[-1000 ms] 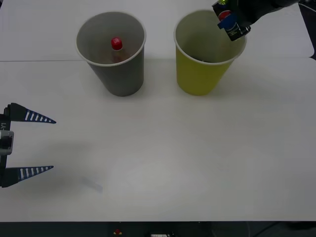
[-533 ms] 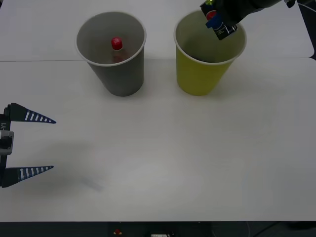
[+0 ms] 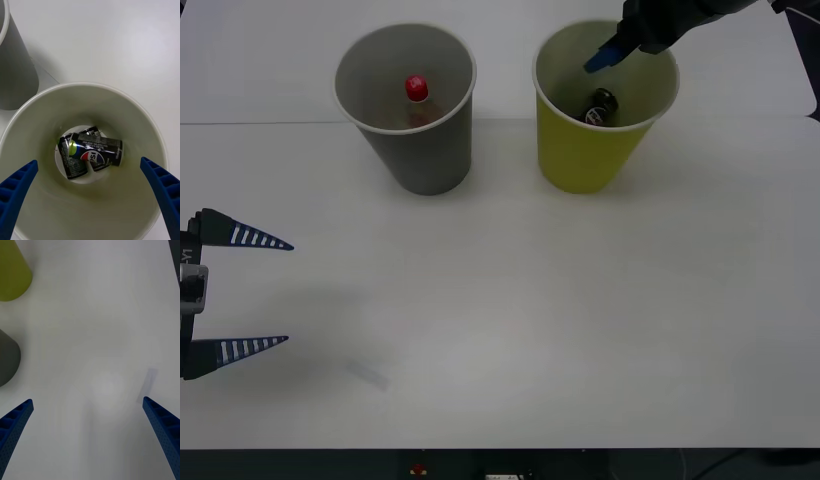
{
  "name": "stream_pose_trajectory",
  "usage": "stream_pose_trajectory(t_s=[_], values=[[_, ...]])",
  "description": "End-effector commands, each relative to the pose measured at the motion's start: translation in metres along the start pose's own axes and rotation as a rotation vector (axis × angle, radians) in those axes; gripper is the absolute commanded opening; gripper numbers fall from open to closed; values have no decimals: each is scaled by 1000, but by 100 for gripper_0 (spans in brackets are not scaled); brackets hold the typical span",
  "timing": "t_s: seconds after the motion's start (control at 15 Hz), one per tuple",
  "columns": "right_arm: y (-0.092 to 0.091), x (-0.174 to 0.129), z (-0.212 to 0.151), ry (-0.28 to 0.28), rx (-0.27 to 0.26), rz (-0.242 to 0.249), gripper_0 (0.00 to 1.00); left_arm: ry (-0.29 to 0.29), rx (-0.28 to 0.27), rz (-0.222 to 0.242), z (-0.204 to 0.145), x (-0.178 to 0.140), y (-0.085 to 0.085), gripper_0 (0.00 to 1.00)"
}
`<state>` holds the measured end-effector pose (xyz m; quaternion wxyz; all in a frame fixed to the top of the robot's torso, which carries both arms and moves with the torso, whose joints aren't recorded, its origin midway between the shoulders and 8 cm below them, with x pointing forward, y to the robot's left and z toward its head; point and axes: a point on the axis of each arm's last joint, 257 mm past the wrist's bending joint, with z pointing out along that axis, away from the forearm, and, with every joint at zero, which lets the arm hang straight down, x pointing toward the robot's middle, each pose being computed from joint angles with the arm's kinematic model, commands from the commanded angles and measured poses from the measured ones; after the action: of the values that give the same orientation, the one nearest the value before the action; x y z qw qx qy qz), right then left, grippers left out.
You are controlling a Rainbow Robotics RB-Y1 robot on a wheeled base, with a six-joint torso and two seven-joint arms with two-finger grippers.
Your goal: Put the can into the green bin and the plastic bottle into the gray bin
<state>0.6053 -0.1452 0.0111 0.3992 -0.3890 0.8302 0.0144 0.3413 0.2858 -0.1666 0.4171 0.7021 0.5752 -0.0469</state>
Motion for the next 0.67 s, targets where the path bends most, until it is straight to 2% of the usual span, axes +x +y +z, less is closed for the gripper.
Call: stream_pose_trajectory(t_s=[0.07, 0.47, 0.67], values=[[-1, 7, -17, -23, -11, -4, 100, 0, 0, 0, 0, 0, 0, 100], [1, 32, -69, -132, -78, -49, 100, 0, 0, 0, 0, 0, 0, 100], [2, 61, -96, -198, -115, -80, 100, 0, 0, 0, 0, 0, 0, 100]])
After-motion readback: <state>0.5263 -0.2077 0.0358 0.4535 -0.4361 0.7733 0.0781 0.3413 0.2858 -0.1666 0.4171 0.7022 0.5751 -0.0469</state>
